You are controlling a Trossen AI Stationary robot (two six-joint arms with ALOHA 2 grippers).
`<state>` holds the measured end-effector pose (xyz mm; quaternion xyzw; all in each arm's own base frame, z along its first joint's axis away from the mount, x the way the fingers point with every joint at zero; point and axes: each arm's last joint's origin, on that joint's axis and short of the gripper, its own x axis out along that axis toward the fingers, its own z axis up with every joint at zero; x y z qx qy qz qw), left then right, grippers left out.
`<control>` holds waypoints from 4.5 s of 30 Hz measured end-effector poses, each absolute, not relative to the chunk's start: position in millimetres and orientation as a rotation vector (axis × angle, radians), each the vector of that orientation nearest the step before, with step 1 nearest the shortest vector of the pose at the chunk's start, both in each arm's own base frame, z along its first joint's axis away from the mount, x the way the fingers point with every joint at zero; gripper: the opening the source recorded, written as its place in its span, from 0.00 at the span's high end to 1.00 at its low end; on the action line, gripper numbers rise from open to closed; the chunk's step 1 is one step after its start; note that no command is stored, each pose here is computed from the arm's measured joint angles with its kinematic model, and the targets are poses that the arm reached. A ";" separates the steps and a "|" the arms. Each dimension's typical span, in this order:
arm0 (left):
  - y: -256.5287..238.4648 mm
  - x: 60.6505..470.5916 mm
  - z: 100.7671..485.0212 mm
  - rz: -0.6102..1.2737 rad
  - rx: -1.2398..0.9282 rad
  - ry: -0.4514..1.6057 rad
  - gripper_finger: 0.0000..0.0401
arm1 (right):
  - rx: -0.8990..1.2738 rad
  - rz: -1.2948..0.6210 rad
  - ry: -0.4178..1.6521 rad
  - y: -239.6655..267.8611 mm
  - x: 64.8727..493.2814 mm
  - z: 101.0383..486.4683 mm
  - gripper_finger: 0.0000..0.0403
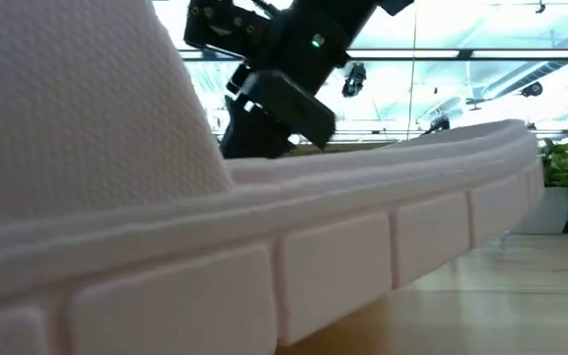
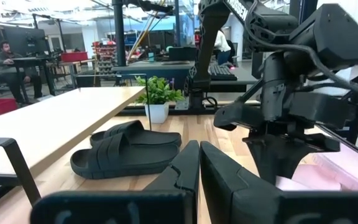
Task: Pick and place slides into the shelf
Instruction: Put the left pink slide under the shelf, then put the right pink slide under the shelf
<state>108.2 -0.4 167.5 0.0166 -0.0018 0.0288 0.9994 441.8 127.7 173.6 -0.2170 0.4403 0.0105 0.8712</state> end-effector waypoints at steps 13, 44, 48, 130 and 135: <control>-0.4 108.2 167.5 0.058 0.033 -0.004 1.00 | -0.322 -0.439 0.865 75.4 459.4 206.8 0.97; -0.4 108.2 167.5 0.058 0.033 -0.004 1.00 | 0.017 -0.809 0.876 -31.4 457.9 193.0 0.94; -0.4 108.2 167.5 0.058 0.033 -0.004 1.00 | 0.067 -0.771 0.900 -35.3 455.8 184.5 0.83; -0.4 108.3 167.6 0.058 0.033 -0.005 1.00 | 0.682 0.180 1.163 74.5 471.9 162.4 0.90; -0.4 108.3 167.6 0.058 0.033 -0.004 1.00 | 0.810 0.194 1.059 76.2 482.6 170.3 0.72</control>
